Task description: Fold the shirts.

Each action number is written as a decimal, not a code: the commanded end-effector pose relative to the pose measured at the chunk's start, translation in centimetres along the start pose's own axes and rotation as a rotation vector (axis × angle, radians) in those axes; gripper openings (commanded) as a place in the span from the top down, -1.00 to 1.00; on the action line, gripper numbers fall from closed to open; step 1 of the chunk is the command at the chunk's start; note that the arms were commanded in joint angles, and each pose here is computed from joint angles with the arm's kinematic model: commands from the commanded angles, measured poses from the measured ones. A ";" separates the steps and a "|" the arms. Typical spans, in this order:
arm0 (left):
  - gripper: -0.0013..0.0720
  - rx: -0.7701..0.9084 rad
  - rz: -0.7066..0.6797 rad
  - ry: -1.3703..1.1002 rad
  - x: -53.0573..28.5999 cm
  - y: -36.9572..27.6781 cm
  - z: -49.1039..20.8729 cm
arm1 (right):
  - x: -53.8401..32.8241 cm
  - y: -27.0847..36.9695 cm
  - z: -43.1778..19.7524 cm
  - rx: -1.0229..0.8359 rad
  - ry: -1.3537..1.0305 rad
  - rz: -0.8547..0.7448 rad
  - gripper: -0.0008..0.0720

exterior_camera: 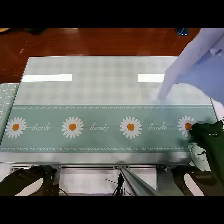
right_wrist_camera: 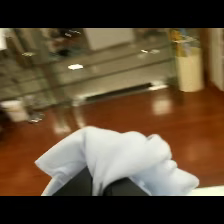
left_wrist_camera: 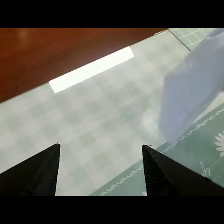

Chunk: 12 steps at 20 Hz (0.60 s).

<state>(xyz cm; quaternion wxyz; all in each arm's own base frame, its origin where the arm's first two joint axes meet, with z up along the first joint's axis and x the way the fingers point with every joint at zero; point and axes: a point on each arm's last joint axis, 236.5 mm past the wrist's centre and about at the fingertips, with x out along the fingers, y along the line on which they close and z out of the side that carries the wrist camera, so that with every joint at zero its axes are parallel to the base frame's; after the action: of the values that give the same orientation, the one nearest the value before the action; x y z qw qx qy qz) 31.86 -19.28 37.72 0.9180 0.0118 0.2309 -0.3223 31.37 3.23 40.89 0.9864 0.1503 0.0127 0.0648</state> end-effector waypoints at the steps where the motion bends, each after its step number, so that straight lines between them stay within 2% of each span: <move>1: -0.68 0.056 -0.027 0.011 -5.2 -2.5 -1.2 | -6.4 5.4 -2.1 0.074 0.113 0.186 0.91; 6: -0.68 -0.011 -0.042 0.202 -3.9 -2.2 -5.7 | -5.6 7.4 -12.6 0.108 0.587 0.272 0.91; 9: -0.68 -0.044 -0.046 0.288 -1.8 -1.5 -8.2 | -1.5 6.9 -16.4 0.074 0.710 0.278 0.91; 12: -0.68 -0.100 -0.046 0.377 0.0 -1.0 -11.1 | 2.8 10.5 -22.6 0.043 0.845 0.364 0.91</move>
<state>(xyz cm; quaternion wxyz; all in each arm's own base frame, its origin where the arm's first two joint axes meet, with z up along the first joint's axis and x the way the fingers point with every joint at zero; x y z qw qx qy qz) 26.65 -18.17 31.07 0.8683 0.0297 0.3671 -0.3323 29.77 15.63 26.95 0.8960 0.1563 0.3316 0.2506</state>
